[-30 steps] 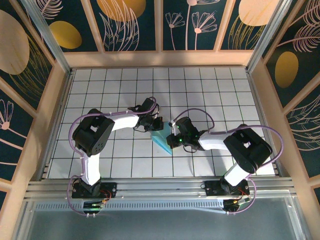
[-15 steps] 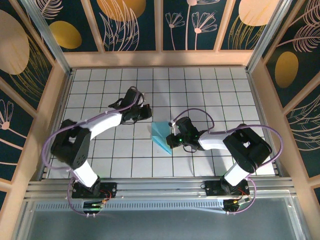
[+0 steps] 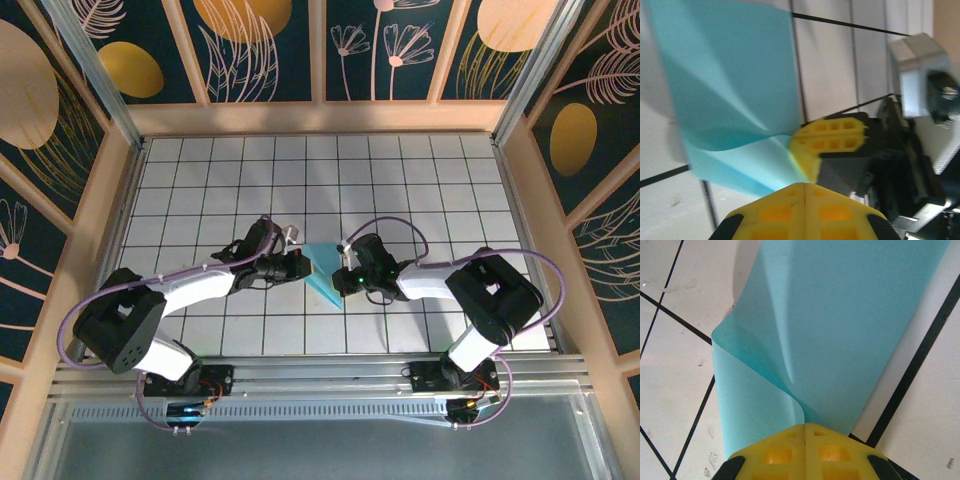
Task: Fold a paper plane with a square sheet of paper (fold left side to right side)
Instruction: Third fold the triangle at the center of the table.
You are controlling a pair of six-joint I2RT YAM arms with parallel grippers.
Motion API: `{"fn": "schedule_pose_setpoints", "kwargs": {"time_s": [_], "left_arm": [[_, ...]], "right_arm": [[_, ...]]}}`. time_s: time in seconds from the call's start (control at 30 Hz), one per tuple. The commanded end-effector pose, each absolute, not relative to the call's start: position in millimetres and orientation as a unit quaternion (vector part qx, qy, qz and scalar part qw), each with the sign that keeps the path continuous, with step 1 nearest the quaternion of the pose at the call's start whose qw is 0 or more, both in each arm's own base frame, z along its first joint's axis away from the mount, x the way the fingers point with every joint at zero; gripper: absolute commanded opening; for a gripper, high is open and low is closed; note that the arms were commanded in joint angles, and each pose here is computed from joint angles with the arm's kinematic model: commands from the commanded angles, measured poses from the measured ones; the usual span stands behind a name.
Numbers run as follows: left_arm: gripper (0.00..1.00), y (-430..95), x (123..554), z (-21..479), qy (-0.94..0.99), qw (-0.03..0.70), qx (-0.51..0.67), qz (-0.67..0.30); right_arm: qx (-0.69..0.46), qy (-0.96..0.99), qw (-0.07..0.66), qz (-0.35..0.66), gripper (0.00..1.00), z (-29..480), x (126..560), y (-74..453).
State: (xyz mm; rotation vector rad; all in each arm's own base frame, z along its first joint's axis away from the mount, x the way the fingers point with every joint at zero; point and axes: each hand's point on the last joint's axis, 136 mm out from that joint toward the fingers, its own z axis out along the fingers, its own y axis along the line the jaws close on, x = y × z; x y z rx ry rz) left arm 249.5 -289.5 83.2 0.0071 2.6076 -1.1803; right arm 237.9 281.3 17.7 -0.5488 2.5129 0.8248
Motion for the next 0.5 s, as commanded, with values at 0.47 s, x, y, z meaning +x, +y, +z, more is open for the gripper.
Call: {"fn": "schedule_pose_setpoints", "kwargs": {"time_s": [0.47], "left_arm": [[0.0,-321.7,259.4,63.0,0.903,0.11,0.002,-0.415]], "right_arm": [[-0.201,0.929,0.168,0.26,0.0,-11.6,223.4,264.7]]}}
